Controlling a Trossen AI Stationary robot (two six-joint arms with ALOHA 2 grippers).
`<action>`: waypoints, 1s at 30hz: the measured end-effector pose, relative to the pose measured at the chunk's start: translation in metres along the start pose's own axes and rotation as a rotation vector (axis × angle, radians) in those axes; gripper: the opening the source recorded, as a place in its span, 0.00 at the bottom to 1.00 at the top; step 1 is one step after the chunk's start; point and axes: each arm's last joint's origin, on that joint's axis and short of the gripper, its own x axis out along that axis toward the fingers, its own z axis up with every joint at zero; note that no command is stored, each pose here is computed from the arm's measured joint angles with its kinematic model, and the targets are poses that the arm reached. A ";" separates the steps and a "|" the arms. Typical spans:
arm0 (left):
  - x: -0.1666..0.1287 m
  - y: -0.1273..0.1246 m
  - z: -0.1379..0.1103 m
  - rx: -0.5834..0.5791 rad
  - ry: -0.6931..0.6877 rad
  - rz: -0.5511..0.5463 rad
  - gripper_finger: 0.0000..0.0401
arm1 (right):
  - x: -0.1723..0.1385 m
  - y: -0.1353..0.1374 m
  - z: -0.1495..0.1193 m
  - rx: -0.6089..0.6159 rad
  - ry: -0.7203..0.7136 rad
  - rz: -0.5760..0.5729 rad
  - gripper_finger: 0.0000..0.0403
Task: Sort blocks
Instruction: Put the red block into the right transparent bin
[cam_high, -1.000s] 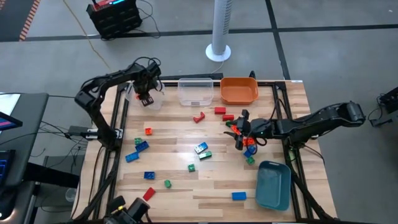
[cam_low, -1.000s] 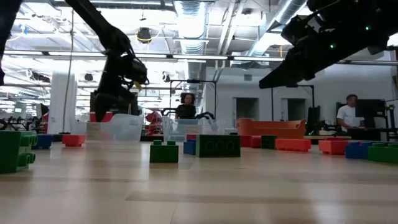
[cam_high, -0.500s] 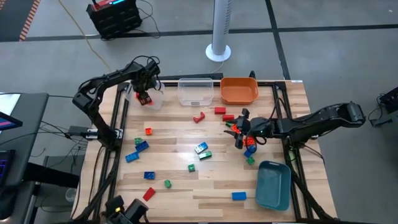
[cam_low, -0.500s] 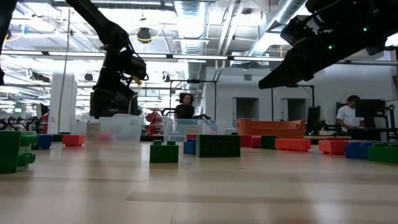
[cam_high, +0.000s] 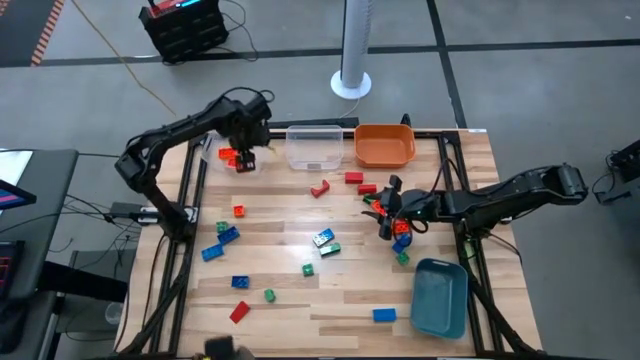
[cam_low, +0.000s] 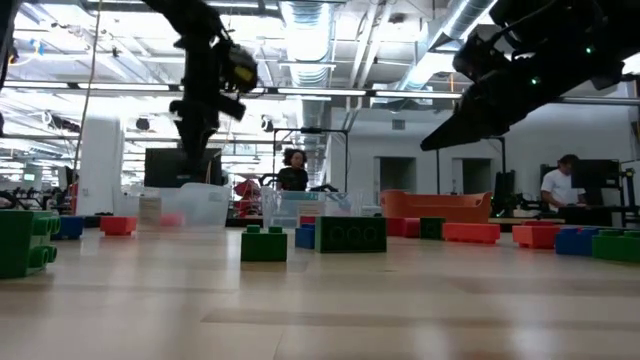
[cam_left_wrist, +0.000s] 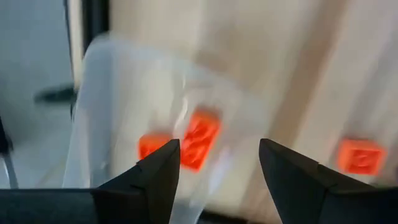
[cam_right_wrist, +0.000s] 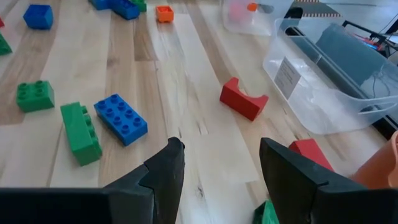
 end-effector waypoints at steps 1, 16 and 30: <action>-0.005 -0.009 0.004 0.032 -0.021 -0.007 0.53 | 0.000 0.000 -0.001 -0.002 0.005 0.000 0.54; -0.005 -0.132 0.090 0.085 -0.311 0.051 0.53 | 0.011 -0.002 -0.007 -0.018 0.044 -0.019 0.54; 0.044 -0.157 0.155 -0.072 -0.458 0.090 0.53 | -0.014 -0.004 0.012 -0.003 0.032 -0.023 0.54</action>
